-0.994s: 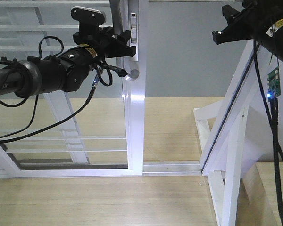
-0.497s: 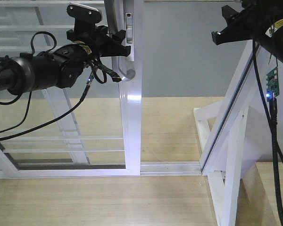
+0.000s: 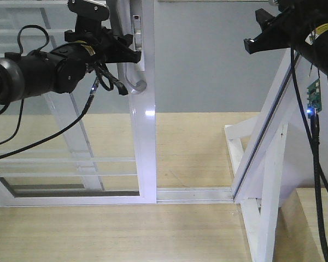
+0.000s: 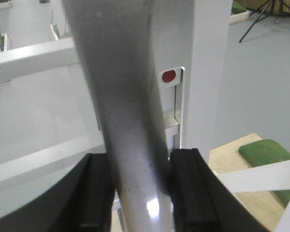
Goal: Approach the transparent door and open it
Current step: 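Push the handle with the left gripper, sliding the door further open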
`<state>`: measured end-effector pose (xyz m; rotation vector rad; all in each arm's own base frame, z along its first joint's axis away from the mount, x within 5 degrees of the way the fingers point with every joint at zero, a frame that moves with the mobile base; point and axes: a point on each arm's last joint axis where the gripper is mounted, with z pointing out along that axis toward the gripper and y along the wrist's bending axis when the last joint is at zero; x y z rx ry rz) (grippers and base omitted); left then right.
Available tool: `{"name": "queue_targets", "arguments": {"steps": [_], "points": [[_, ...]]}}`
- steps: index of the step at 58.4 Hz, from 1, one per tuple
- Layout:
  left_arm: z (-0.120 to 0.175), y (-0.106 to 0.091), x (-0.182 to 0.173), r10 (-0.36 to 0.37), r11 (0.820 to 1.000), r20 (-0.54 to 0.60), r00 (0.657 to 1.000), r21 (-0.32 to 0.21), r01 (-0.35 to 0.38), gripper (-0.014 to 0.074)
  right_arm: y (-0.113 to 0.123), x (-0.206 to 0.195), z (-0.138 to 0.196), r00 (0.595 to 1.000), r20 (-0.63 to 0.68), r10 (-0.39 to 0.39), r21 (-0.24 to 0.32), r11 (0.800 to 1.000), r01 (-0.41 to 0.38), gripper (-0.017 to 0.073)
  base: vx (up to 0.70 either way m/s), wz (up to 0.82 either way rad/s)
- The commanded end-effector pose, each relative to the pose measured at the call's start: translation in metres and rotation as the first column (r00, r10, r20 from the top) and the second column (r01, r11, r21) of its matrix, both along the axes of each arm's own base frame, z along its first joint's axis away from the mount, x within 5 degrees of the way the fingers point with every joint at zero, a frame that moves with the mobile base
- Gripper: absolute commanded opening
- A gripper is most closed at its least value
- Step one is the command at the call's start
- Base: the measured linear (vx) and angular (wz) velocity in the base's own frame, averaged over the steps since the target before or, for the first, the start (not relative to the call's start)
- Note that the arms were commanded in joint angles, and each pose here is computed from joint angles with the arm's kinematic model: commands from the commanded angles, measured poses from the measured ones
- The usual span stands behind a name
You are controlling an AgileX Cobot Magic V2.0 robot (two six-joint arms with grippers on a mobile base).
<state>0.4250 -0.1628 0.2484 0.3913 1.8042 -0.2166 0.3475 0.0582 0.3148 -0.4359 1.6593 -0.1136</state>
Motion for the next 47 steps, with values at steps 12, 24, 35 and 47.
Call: {"name": "queue_targets", "arguments": {"steps": [12,24,35,47], "points": [[0.061,0.035,-0.003,0.083,0.995,0.121,0.989,-0.068,-0.076,0.0334,-0.001,-0.005,0.033,0.984,0.179,0.004,0.021,1.000,-0.007,0.0349,0.00,0.00],[0.070,0.056,-0.005,0.125,0.991,0.092,0.988,-0.056,-0.120,0.0334,-0.001,-0.005,0.033,0.984,0.179,0.003,0.023,1.000,-0.007,0.0349,0.00,0.00],[0.080,0.070,-0.008,0.152,0.988,0.097,0.984,-0.051,-0.148,0.0334,-0.001,-0.005,0.034,0.982,0.190,0.003,0.028,1.000,-0.008,0.0349,0.00,0.00],[0.086,0.079,-0.010,0.171,0.985,0.096,0.981,-0.050,-0.167,0.0334,-0.001,-0.005,0.035,0.980,0.200,0.002,0.031,0.999,-0.008,0.0349,0.00,0.00]]}}
